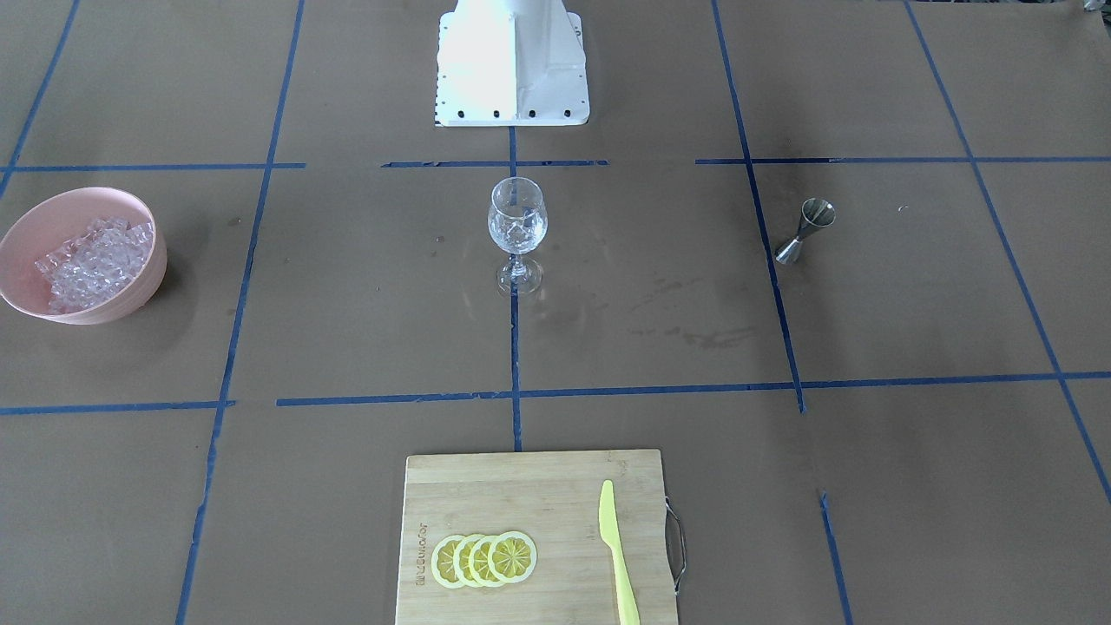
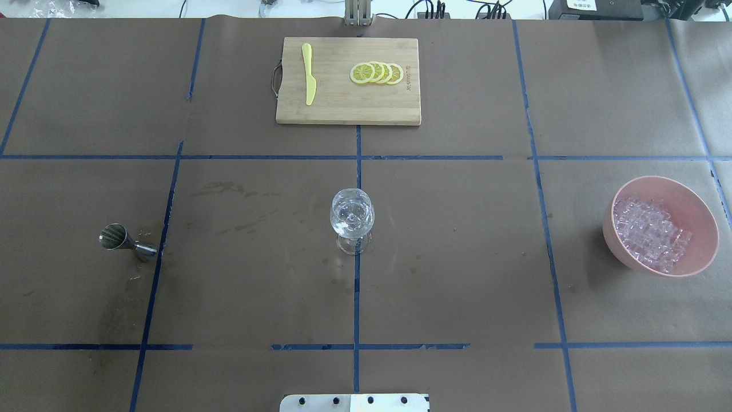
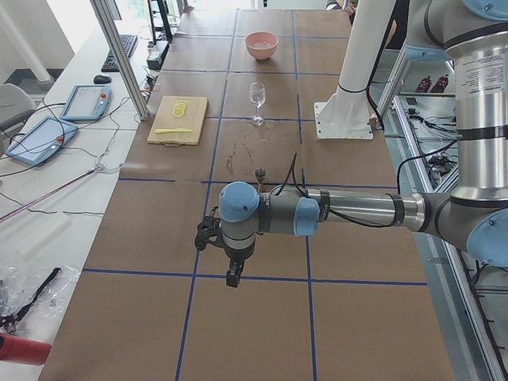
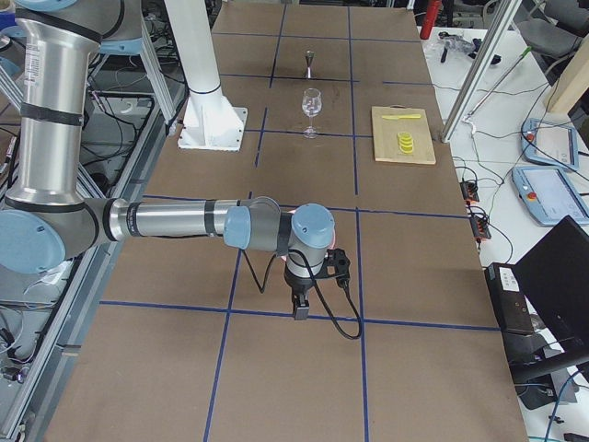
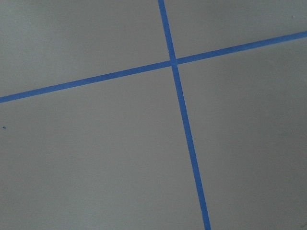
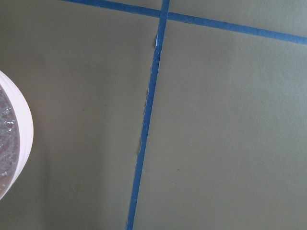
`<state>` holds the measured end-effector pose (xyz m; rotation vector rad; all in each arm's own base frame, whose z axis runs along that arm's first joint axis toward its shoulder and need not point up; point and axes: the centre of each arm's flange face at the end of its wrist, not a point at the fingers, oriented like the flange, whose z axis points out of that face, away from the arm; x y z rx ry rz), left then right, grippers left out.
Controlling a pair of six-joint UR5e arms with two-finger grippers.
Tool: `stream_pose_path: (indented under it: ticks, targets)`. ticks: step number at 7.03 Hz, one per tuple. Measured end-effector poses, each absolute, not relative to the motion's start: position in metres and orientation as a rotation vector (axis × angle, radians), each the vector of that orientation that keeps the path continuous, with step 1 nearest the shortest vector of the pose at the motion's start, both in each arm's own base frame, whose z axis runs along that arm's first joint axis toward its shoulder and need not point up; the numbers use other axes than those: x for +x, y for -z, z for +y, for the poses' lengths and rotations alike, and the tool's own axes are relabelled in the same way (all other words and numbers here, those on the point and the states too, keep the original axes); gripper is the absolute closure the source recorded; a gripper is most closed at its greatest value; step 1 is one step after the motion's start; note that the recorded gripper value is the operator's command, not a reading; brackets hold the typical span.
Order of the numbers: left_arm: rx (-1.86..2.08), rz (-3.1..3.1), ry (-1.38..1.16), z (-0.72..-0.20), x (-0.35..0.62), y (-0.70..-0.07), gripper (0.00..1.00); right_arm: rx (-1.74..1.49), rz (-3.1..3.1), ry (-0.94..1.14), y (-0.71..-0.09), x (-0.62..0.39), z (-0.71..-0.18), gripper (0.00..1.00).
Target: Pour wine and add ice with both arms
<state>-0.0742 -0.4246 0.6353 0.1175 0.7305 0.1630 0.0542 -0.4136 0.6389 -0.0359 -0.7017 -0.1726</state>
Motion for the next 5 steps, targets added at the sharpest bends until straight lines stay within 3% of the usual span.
stream_pose_path:
  ticks: [5]
  targets:
    - [0.107, 0.730, -0.161, -0.4196, -0.0740, -0.6402, 0.00, -0.041, -0.700, 0.172, -0.6411, 0.0542, -0.4125, 0.00]
